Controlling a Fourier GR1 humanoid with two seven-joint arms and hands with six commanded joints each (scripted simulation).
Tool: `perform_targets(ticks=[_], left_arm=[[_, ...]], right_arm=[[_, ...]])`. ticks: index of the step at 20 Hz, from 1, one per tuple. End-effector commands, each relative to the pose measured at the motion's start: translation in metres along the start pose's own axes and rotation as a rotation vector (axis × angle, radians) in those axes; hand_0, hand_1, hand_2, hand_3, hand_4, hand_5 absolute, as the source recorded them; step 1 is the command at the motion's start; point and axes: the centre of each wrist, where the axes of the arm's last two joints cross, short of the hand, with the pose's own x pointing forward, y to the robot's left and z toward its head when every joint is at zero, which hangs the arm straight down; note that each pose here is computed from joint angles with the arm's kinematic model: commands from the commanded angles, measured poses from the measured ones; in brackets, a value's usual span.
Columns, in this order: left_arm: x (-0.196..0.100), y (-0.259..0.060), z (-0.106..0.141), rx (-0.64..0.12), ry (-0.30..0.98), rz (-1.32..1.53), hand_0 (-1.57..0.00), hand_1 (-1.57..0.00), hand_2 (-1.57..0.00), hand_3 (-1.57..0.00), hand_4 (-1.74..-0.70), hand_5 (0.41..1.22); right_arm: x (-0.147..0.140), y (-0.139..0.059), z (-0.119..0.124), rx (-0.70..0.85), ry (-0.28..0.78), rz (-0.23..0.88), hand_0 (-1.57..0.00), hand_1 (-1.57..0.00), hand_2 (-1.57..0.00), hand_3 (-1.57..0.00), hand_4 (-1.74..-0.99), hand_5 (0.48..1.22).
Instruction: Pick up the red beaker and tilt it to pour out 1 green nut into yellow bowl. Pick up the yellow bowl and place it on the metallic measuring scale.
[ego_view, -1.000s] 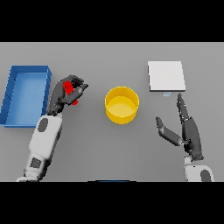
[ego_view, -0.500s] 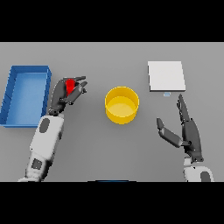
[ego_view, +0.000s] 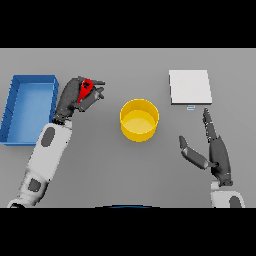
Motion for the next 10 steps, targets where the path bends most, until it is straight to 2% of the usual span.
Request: perform_targets(ticks=[1, 7, 10], left_arm=[[0.005, -0.002, -0.001, -0.026, 0.007, -0.049, -1.56, -1.56, -1.56, -1.56, -1.73, 1.125], [0.029, -0.016, -0.011, -0.087, 0.039, -0.221, -1.57, -1.57, -1.57, -1.56, -1.73, 1.114], [0.039, -0.018, -0.015, -0.117, 0.042, -0.447, -1.57, -1.57, -1.57, -1.57, -1.74, 1.131]], right_arm=[[0.001, 0.000, -0.002, -0.003, 0.016, 0.005, 0.00, 0.00, 0.00, 0.00, -1.256, 0.671], [0.003, 0.004, -0.007, 0.000, 0.022, 0.007, 0.00, 0.00, 0.00, 0.00, -1.254, 0.680], [0.002, 0.007, -0.005, 0.000, 0.037, -0.003, 0.00, 0.00, 0.00, 0.00, -1.252, 0.685]])
